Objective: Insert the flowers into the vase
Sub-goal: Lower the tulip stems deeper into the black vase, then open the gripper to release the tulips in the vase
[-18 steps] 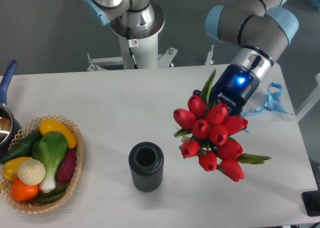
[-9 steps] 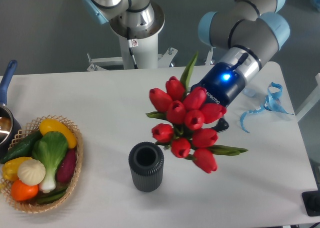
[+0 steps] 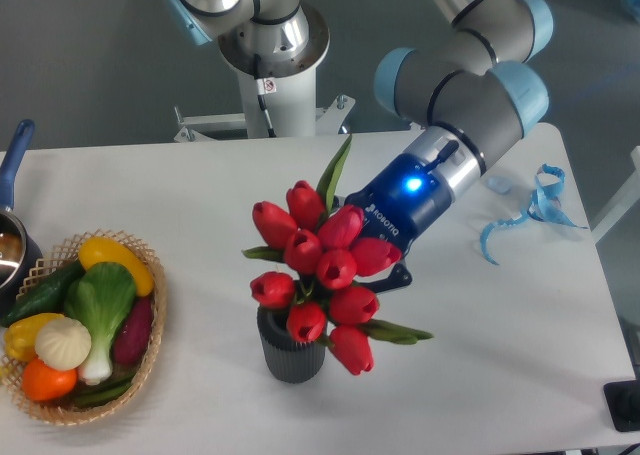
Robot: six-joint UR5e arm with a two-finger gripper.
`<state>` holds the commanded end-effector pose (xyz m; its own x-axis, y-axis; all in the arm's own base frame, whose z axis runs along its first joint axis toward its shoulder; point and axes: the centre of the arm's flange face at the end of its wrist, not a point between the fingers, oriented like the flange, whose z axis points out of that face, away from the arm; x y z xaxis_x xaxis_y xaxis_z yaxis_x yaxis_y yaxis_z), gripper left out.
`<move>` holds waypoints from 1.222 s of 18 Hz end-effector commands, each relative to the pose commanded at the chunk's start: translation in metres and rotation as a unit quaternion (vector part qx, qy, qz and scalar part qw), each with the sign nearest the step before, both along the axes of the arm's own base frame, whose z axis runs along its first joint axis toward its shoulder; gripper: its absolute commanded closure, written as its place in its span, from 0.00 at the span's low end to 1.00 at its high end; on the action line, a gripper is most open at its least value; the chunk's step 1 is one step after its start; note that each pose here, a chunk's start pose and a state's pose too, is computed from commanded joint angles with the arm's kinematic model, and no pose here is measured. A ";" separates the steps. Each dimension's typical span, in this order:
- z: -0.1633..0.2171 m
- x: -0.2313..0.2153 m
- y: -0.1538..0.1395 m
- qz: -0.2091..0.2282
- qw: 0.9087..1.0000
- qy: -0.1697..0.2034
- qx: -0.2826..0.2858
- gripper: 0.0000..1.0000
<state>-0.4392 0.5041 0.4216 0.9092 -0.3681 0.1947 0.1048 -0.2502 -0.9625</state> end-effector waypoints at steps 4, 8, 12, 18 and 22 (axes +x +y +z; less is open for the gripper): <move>-0.033 0.015 -0.005 -0.014 0.999 0.027 0.011 0.92; -0.055 0.019 -0.013 -0.017 0.999 0.037 0.013 0.91; -0.069 0.018 -0.014 -0.021 0.998 0.051 0.018 0.88; -0.101 0.016 -0.028 -0.021 0.997 0.069 0.023 0.82; -0.114 0.015 -0.027 -0.022 0.997 0.065 0.021 0.66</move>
